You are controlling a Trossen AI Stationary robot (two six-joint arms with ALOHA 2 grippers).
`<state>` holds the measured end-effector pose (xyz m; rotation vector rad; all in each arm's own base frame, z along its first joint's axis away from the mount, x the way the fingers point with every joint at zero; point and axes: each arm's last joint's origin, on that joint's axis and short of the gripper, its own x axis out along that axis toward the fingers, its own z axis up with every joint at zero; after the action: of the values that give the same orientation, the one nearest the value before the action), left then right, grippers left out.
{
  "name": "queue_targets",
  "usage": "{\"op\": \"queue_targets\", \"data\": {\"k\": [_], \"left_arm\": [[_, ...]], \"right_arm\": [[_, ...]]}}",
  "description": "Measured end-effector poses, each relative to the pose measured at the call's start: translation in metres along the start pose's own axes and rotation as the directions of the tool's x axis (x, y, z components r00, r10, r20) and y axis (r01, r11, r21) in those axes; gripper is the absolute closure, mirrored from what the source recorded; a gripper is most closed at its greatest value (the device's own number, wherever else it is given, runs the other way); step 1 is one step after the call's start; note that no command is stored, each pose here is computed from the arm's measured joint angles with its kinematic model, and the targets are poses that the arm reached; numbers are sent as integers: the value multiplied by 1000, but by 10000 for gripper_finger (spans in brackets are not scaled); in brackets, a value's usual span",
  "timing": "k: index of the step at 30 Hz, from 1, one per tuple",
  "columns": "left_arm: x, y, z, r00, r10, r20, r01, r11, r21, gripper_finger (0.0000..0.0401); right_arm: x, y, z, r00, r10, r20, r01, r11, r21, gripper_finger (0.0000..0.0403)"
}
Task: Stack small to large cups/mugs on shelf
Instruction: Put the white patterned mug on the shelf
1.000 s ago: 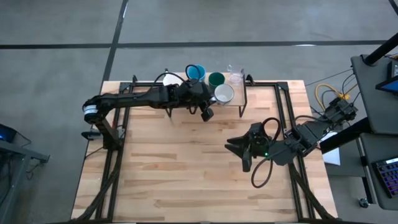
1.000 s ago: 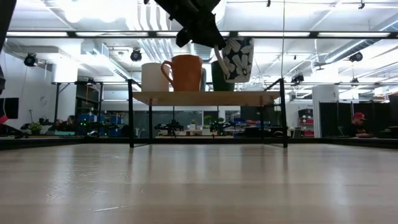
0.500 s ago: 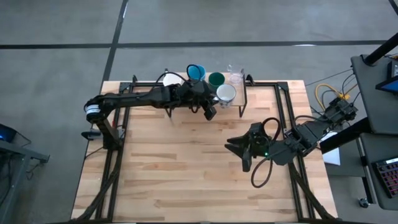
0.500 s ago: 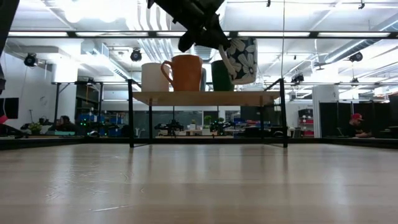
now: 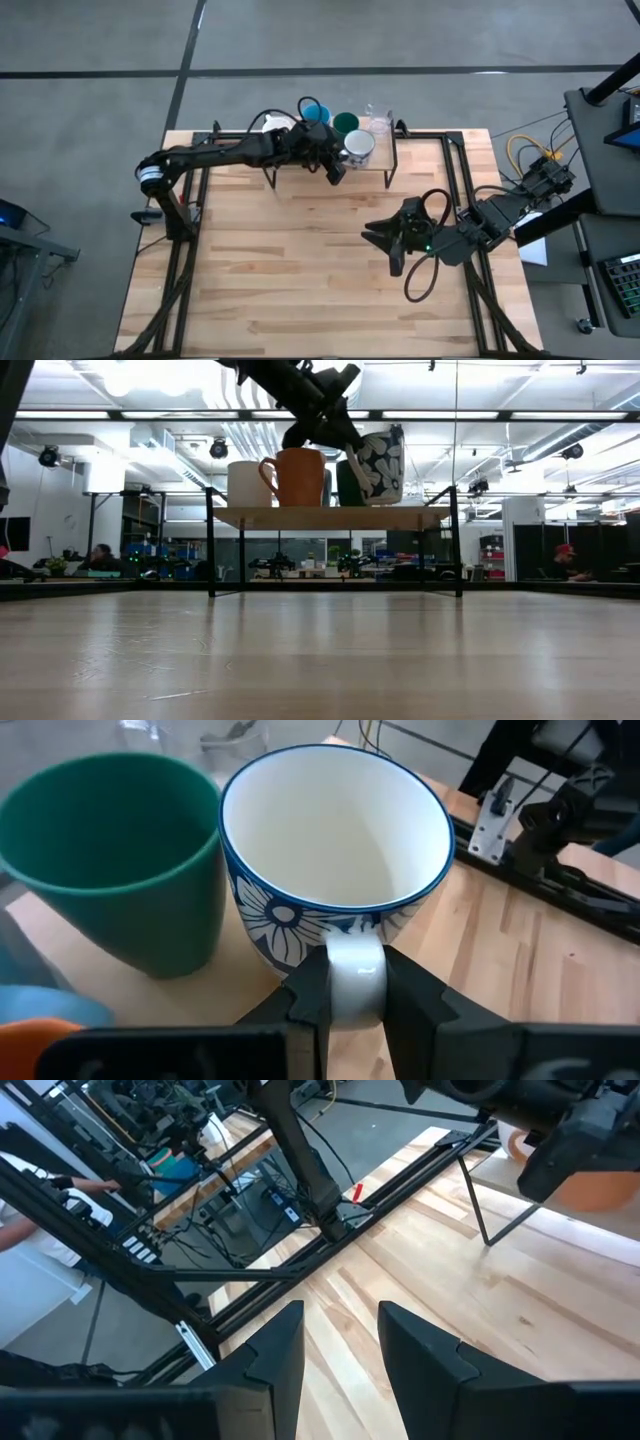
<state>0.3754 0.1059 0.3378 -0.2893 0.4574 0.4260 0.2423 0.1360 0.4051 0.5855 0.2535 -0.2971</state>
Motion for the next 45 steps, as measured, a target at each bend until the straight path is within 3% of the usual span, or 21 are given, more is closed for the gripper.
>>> {"op": "queue_targets", "data": {"k": [45], "left_arm": [[2,12,0,1000,12,-21,-11,999,46,358]], "right_arm": [[0,0,0,1000,-1,-2,1,999,-40,280]]}}
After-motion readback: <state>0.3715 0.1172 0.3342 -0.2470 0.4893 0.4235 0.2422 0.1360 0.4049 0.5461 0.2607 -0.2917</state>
